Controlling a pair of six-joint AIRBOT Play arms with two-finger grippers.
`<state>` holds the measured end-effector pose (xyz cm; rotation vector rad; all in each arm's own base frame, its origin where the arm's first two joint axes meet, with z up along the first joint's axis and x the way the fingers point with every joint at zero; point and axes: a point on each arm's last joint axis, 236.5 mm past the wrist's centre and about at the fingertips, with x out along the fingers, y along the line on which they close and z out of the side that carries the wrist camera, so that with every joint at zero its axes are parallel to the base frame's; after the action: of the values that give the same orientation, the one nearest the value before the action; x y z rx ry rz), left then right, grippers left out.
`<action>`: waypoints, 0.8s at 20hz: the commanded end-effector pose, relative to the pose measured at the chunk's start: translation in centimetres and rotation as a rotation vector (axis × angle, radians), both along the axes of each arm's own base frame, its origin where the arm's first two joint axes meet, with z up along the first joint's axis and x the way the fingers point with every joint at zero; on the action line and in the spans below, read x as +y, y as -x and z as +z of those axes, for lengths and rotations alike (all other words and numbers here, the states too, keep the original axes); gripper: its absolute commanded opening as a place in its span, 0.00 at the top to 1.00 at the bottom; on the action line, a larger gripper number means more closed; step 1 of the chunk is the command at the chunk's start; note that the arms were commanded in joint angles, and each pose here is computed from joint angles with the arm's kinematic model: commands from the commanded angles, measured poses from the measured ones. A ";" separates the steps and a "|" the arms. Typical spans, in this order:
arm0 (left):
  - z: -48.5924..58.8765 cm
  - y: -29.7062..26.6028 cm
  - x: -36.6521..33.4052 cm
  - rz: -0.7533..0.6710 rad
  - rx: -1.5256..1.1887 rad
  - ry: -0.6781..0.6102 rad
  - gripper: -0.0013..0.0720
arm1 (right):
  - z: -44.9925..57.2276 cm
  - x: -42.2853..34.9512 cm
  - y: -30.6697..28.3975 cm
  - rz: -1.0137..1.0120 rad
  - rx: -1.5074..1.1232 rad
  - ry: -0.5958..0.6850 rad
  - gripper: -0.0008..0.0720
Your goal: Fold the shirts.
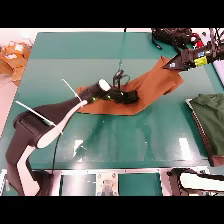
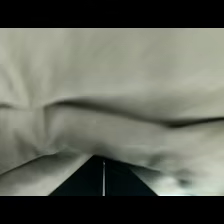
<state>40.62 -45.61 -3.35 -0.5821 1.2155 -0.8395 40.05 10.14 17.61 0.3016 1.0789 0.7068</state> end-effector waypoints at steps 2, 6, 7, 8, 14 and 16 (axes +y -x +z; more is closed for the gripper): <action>4.7 -0.8 9.4 -0.239 -0.028 -0.159 0.95 | 0.4 2.7 0.5 0.033 0.011 -0.018 0.97; 9.6 -5.3 25.0 -0.142 -0.084 -0.459 0.95 | 1.4 10.5 0.2 0.065 -0.036 -0.071 0.97; 11.1 -6.0 27.7 -0.098 -0.098 -0.471 0.95 | 1.5 13.5 0.0 0.078 -0.059 -0.094 0.97; 12.4 -6.9 30.1 -0.043 -0.115 -0.470 0.95 | 1.3 16.5 -0.1 0.092 -0.078 -0.117 0.97; 14.2 -8.4 39.3 0.096 -0.145 -0.493 0.95 | -8.4 38.2 0.2 0.077 -0.042 -0.318 0.74; 14.2 -8.6 40.8 0.125 -0.140 -0.496 0.95 | -12.6 40.8 0.7 0.084 -0.020 -0.288 0.48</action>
<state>49.26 -8.23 10.45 -0.1845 1.1956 -0.4869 39.69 44.77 9.77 0.4320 1.0021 0.9711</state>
